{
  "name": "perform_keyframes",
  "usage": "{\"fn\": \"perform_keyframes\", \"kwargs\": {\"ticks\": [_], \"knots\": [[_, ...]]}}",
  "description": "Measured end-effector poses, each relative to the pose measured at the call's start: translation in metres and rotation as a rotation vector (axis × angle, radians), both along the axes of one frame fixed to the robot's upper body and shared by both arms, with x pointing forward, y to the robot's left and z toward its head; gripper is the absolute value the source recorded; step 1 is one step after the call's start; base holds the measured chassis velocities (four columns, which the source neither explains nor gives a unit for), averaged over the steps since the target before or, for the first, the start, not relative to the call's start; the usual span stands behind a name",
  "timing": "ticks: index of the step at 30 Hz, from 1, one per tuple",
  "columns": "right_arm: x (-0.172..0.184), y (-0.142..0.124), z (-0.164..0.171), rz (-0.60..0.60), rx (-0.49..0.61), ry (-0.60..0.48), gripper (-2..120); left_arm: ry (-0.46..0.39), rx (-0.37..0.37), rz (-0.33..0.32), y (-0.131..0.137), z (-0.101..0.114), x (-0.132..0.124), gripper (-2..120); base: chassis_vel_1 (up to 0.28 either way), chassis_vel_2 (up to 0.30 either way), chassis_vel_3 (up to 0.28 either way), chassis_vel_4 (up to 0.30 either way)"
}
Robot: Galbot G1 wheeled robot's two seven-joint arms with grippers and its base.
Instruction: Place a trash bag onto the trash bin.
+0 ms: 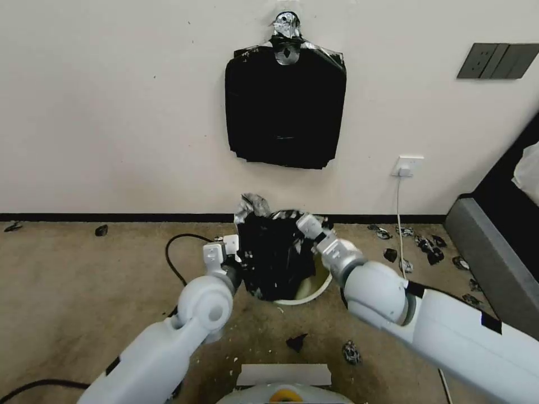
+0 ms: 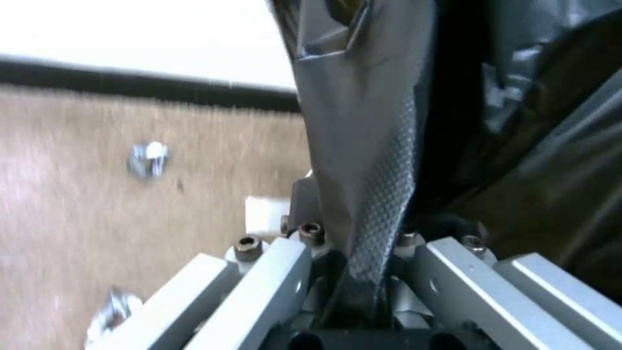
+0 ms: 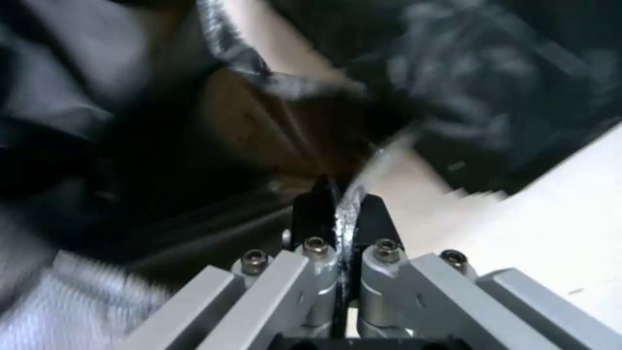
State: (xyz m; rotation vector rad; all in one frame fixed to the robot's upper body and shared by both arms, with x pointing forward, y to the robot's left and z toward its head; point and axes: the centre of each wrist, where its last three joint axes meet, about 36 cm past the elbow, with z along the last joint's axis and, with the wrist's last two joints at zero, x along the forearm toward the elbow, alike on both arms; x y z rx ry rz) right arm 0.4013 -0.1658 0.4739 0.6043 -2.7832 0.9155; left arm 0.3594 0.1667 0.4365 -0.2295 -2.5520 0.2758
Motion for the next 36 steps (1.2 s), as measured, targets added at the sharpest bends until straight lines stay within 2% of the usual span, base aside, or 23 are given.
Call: {"fn": "perform_keyframes", "kwargs": {"ticks": [4, 5, 7, 9, 13, 16, 17, 20, 21, 23, 25, 28, 31, 33, 36], "knots": [[0.013, -0.013, 0.011, 0.0, -0.018, -0.051, 0, -0.088, 0.006, -0.046, 0.018, 0.009, -0.012, 3, 0.0, 0.0, 0.0, 0.0], [0.013, -0.013, 0.011, 0.0, -0.018, -0.051, 0, -0.088, 0.006, -0.046, 0.018, 0.009, -0.012, 3, 0.0, 0.0, 0.0, 0.0], [0.018, -0.02, 0.018, 0.012, -0.035, -0.066, 0, -0.14, 0.014, -0.084, 0.028, 0.014, -0.022, 3, 0.0, 0.0, 0.0, 0.0], [0.022, -0.032, 0.024, 0.034, -0.06, -0.049, 0, -0.205, 0.008, -0.117, 0.038, 0.019, -0.031, 3, 0.0, 0.0, 0.0, 0.0], [0.022, -0.043, 0.029, 0.054, -0.066, -0.007, 0, -0.26, -0.016, -0.125, 0.048, 0.022, -0.038, 3, 0.0, 0.0, 0.0, 0.0], [0.009, -0.062, 0.043, 0.1, -0.052, 0.088, 0, -0.316, -0.059, -0.084, 0.061, 0.029, -0.041, 3, 0.0, 0.0, 0.0, 0.0], [0.009, -0.062, 0.043, 0.1, -0.052, 0.088, 0, -0.316, -0.059, -0.084, 0.061, 0.029, -0.041, 3, 0.0, 0.0, 0.0, 0.0], [-0.011, -0.071, 0.05, 0.173, -0.035, 0.176, 0, -0.338, -0.137, -0.014, 0.069, 0.039, -0.038, 3, 0.0, 0.0, 0.0, 0.0], [-0.011, -0.071, 0.05, 0.173, -0.035, 0.176, 0, -0.338, -0.137, -0.014, 0.069, 0.039, -0.038, 3, 0.0, 0.0, 0.0, 0.0], [-0.019, -0.073, 0.048, 0.203, -0.023, 0.203, 0, -0.332, -0.179, 0.029, 0.071, 0.043, -0.036, 3, 0.0, 0.0, 0.0, 0.0], [-0.026, -0.074, 0.042, 0.239, 0.001, 0.226, 0, -0.315, -0.248, 0.072, 0.074, 0.05, -0.036, 3, 0.0, 0.0, 0.0, 0.0], [-0.033, -0.069, 0.032, 0.266, 0.039, 0.246, 0, -0.3, -0.281, 0.096, 0.077, 0.054, -0.038, 3, 0.0, 0.0, 0.0, 0.0], [-0.039, -0.065, 0.027, 0.283, 0.072, 0.254, 0, -0.289, -0.286, 0.115, 0.08, 0.054, -0.04, 3, 0.0, 0.0, 0.0, 0.0], [-0.05, -0.053, 0.018, 0.301, 0.14, 0.253, 0, -0.271, -0.27, 0.143, 0.087, 0.052, -0.044, 3, 0.0, 0.0, 0.0, 0.0], [-0.054, -0.046, 0.013, 0.279, 0.179, 0.235, 0, -0.259, -0.255, 0.15, 0.09, 0.051, -0.048, 3, 0.0, 0.0, 0.0, 0.0]]}}
